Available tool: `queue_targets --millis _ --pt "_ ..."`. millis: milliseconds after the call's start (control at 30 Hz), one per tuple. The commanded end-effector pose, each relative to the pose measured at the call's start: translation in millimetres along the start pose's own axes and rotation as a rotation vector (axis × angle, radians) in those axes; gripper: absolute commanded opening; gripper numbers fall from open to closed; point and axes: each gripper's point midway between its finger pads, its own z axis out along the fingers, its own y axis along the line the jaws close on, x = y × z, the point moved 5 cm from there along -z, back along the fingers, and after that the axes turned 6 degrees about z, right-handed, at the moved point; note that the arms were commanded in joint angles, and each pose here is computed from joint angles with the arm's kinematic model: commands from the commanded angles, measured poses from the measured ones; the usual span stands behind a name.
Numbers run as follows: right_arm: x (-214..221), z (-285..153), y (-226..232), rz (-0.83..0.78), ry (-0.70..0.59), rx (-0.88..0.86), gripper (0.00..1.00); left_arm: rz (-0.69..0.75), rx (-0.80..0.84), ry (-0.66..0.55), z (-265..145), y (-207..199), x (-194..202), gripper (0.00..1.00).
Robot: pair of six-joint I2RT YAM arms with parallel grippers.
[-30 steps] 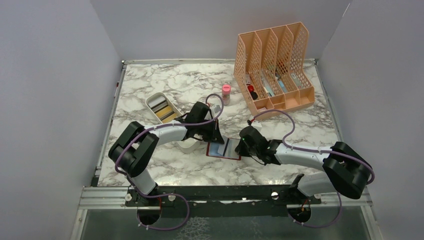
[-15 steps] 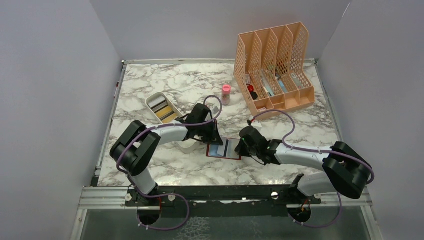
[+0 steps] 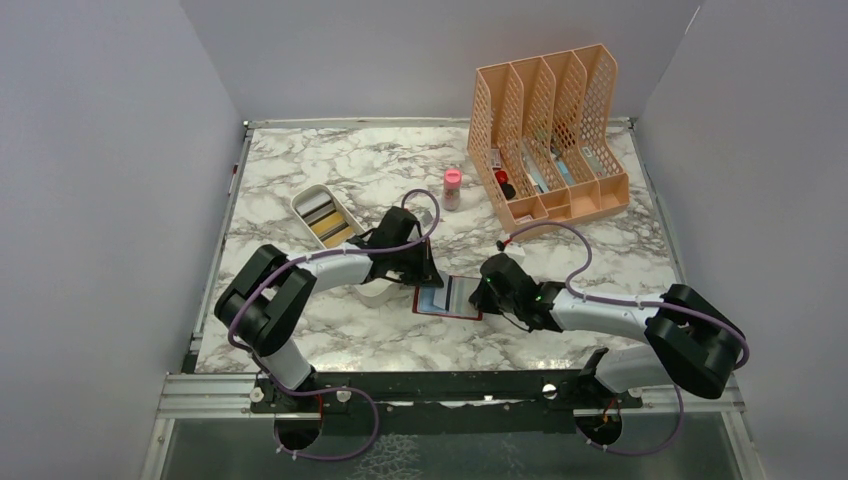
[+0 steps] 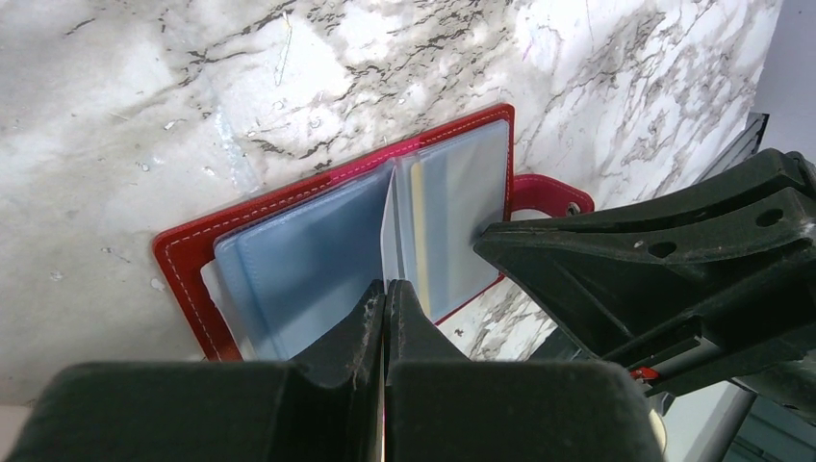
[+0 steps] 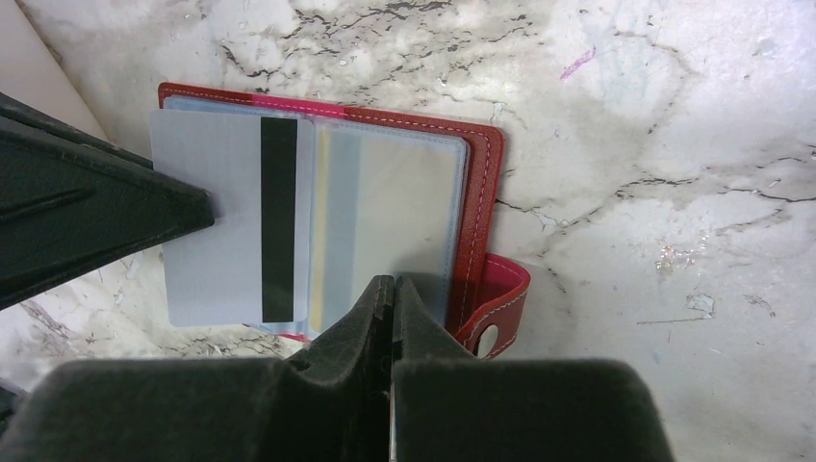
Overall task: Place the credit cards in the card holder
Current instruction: Insert the credit card into the card holder.
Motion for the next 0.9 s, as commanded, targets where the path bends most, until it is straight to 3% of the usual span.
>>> queue_targets --millis 0,300,867 --pt "20 2 -43 -0.042 0.058 0.168 0.04 -0.005 0.019 0.008 -1 3 5 0.00" --pt "22 -1 -48 -0.036 0.061 0.180 0.04 0.007 0.121 -0.018 -8 -18 -5 0.00" --pt "22 -2 -51 -0.028 0.058 0.198 0.03 -0.018 0.106 -0.035 -14 -23 -13 0.00"
